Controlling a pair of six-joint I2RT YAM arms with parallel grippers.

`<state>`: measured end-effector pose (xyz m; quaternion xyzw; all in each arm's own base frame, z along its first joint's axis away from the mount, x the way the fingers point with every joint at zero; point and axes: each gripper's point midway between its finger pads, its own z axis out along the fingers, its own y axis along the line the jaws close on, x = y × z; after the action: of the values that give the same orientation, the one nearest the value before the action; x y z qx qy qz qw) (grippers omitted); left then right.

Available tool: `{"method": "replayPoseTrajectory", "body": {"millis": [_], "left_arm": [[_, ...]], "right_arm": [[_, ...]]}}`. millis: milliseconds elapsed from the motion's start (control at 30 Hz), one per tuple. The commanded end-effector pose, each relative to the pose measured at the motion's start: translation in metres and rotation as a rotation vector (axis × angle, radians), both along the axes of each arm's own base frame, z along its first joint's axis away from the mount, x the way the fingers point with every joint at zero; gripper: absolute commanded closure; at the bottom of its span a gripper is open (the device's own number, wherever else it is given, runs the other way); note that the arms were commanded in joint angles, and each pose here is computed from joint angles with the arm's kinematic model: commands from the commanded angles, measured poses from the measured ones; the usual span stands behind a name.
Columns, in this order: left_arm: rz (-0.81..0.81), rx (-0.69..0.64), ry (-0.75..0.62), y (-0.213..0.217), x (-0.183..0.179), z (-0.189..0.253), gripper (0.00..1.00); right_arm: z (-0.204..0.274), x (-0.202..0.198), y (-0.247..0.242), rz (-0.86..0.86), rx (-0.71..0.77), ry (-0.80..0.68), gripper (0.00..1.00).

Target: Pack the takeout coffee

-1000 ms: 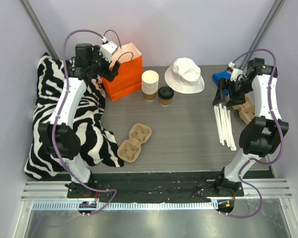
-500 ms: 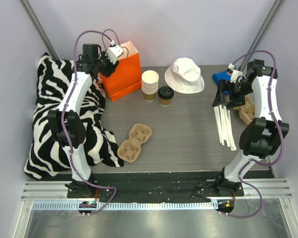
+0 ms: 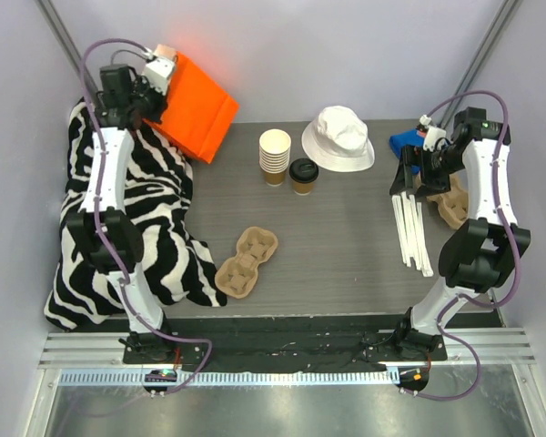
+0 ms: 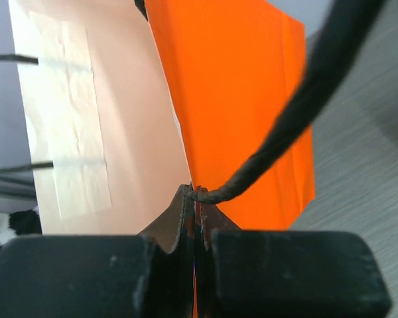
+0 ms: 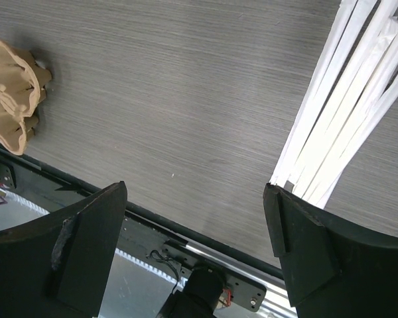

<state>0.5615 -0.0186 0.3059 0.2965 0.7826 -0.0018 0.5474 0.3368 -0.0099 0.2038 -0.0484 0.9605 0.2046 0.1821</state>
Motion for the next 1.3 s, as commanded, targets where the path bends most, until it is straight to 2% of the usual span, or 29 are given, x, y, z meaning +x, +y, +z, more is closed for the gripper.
{"method": "replayPoseTrajectory", "body": {"millis": [0,133,167,267,300,400,500,533,600,667,800,900,1100,1133,1167,1233,1267], "left_arm": [[-0.034,-0.107,-0.308,-0.010,-0.034,0.136,1.00],[-0.098,-0.185,-0.398,-0.028,-0.070,0.189,1.00],[-0.124,-0.216,-0.428,-0.036,-0.089,0.210,1.00],[-0.204,-0.261,-0.452,-0.058,-0.121,0.233,1.00],[-0.245,-0.268,-0.478,-0.067,-0.143,0.248,1.00],[-0.417,-0.292,-0.471,-0.111,-0.197,0.262,1.00],[-0.562,-0.287,-0.434,-0.155,-0.245,0.256,1.00],[-0.632,-0.292,-0.367,-0.180,-0.261,0.238,1.00],[-0.739,-0.269,-0.321,-0.211,-0.288,0.219,1.00],[-0.817,-0.235,-0.208,-0.230,-0.310,0.180,1.00],[-1.045,-0.097,-0.087,-0.277,-0.371,0.120,1.00],[-1.167,0.030,-0.032,-0.298,-0.400,0.076,1.00],[-1.354,0.250,-0.106,-0.316,-0.411,0.019,1.00],[-1.395,0.286,-0.126,-0.315,-0.413,0.012,1.00],[-1.483,0.358,-0.227,-0.315,-0.415,0.009,1.00],[-1.548,0.416,-0.267,-0.312,-0.418,-0.009,1.00],[-1.573,0.445,-0.303,-0.310,-0.418,-0.016,1.00]], "right_arm": [[0.039,0.002,0.003,0.000,-0.014,-0.123,0.07],[0.049,0.002,0.002,-0.002,-0.025,-0.157,0.07],[0.054,0.001,0.002,-0.004,-0.030,-0.170,0.07],[0.065,-0.001,0.000,-0.016,-0.037,-0.212,0.06],[0.069,-0.001,0.000,-0.025,-0.034,-0.221,0.06],[0.088,-0.002,0.000,-0.056,-0.029,-0.277,0.06],[0.109,-0.001,-0.001,-0.095,-0.034,-0.342,0.05],[0.115,0.000,-0.002,-0.106,-0.037,-0.366,0.04],[0.131,0.001,-0.009,-0.143,-0.051,-0.415,0.04],[0.146,0.003,-0.016,-0.199,-0.047,-0.456,0.04],[0.163,0.001,-0.026,-0.251,-0.023,-0.505,0.01],[0.169,-0.003,-0.026,-0.232,-0.031,-0.529,0.00],[0.168,-0.023,0.006,0.011,0.062,-0.534,0.00],[0.163,-0.034,0.014,0.044,0.095,-0.494,0.00],[0.162,-0.037,0.020,0.116,0.111,-0.505,0.00],[0.151,-0.044,0.026,0.140,0.112,-0.470,0.00],[0.152,-0.050,0.030,0.193,0.080,-0.502,0.00]]}}
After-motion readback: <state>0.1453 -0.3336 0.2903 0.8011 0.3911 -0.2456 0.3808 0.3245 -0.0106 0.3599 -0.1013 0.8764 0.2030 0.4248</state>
